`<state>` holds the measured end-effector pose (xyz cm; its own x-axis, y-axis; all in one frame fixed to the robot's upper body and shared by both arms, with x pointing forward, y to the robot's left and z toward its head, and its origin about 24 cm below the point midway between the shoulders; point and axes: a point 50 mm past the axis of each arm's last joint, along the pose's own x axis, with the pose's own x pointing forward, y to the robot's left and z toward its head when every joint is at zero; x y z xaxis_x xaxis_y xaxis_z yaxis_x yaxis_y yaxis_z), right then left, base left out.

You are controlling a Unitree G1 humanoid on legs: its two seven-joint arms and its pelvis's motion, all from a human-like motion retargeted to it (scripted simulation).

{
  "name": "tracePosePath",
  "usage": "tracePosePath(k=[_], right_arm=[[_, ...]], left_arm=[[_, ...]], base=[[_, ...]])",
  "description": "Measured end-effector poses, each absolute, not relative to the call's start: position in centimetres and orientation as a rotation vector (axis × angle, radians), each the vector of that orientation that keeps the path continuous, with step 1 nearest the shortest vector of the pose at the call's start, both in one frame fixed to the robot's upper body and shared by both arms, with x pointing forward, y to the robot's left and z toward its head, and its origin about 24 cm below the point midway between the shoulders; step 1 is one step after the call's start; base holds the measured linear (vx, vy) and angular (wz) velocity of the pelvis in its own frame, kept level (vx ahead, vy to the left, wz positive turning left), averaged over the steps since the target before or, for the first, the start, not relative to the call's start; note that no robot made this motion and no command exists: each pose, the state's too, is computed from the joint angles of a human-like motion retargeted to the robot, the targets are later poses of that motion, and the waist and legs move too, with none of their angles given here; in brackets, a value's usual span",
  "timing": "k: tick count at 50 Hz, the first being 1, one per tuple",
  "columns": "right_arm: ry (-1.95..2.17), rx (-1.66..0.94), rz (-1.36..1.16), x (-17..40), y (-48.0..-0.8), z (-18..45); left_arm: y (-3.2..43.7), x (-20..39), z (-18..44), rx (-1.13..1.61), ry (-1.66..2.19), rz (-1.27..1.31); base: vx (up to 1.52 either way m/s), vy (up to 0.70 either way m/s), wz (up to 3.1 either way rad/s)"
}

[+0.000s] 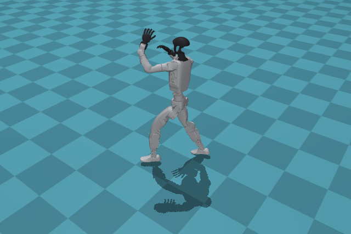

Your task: Kungfu

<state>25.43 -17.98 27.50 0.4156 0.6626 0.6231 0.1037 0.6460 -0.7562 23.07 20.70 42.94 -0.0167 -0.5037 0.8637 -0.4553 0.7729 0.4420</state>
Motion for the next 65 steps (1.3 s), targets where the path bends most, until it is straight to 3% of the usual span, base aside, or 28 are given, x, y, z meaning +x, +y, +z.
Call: tracePosePath(k=[5,7,8,10,12,17,22,27,30,33,37,40,43,46,48,52,58,62,65], right_arm=[[-0.866,-1.436,-0.105,37.9,-21.0,27.3],[-0.326,-1.698,-0.426,40.6,-26.3,25.6],[-0.012,-1.728,-0.533,40.4,-28.8,24.8],[0.302,-1.657,-0.478,40.0,-30.2,23.2],[0.186,-1.6,-0.36,40.8,-28.7,23.8],[-0.253,-1.545,-0.427,41.6,-24.2,24.5],[-0.209,-1.075,-0.425,41.9,-23.4,23.4],[-0.217,-0.368,-0.328,42.2,-21.6,22.9],[-0.176,0.118,-0.115,42.6,-19.4,22.0],[-0.139,0.501,0.267,42.2,-15.3,21.0],[-0.134,0.591,0.628,39.3,-12.0,17.3],[-0.09,0.503,0.62,34.3,-12.8,11.4],[-0.054,0.593,0.539,26.3,-14.2,5.1],[0.064,0.81,0.339,16.8,-18.1,1.0],[0.131,0.865,0.19,11.8,-20.3,0.1],[0.142,0.609,-0.035,6.7,-23.4,1.7],[-0.129,0.195,0.13,11.1,-23.1,7.2],[-0.385,-0.024,0.229,17.0,-21.8,11.8],[-0.657,-0.182,0.228,21.5,-20.4,17.1]], left_arm=[[17.4,24.1,44.7,0.858,-1.634,-0.089],[16.9,24.0,44.8,0.87,-1.659,-0.061],[16.9,23.8,44.9,0.874,-1.679,-0.036],[16.9,23.4,45.0,0.888,-1.715,0.009],[17.4,23.3,44.9,0.908,-1.715,0.051],[19.3,23.7,44.1,0.878,-1.641,0.076],[18.0,24.4,42.1,0.795,-1.606,-0.006],[13.1,24.8,35.8,0.73,-1.53,-0.359],[10.6,24.4,32.1,0.664,-1.513,-0.439],[10.0,25.0,30.1,0.727,-1.522,-0.307],[14.5,27.9,30.6,1.0,-1.463,0.135],[20.8,31.9,31.9,1.122,-1.298,0.478],[28.3,36.9,30.1,1.202,-0.79,0.73],[35.9,36.7,27.2,1.328,-0.014,0.528],[40.1,34.1,27.0,1.326,0.222,0.624],[38.7,33.6,27.3,1.522,-0.204,0.706],[36.4,35.1,23.6,1.473,-0.229,0.624],[34.2,34.8,21.0,1.235,-0.259,0.449],[30.5,33.4,17.7,0.855,-0.317,0.193]], base=[[0.2,-0.13,1.59],[0.09,-0.07,0.26],[0.06,-0.12,0.55],[0.0,-0.2,0.95],[0.09,-0.16,0.64],[0.13,-0.01,-0.56],[0.25,-0.02,-0.11],[0.34,-0.23,0.07],[0.34,-0.15,0.28],[0.45,0.02,0.4],[0.4,0.01,0.39],[0.3,0.57,0.35],[0.28,0.13,0.4],[0.21,-0.05,0.98],[0.1,-0.14,-0.24],[0.0,-0.24,-0.07],[0.01,0.01,0.28],[-0.01,0.1,-0.14],[-0.12,-0.02,-0.31]])
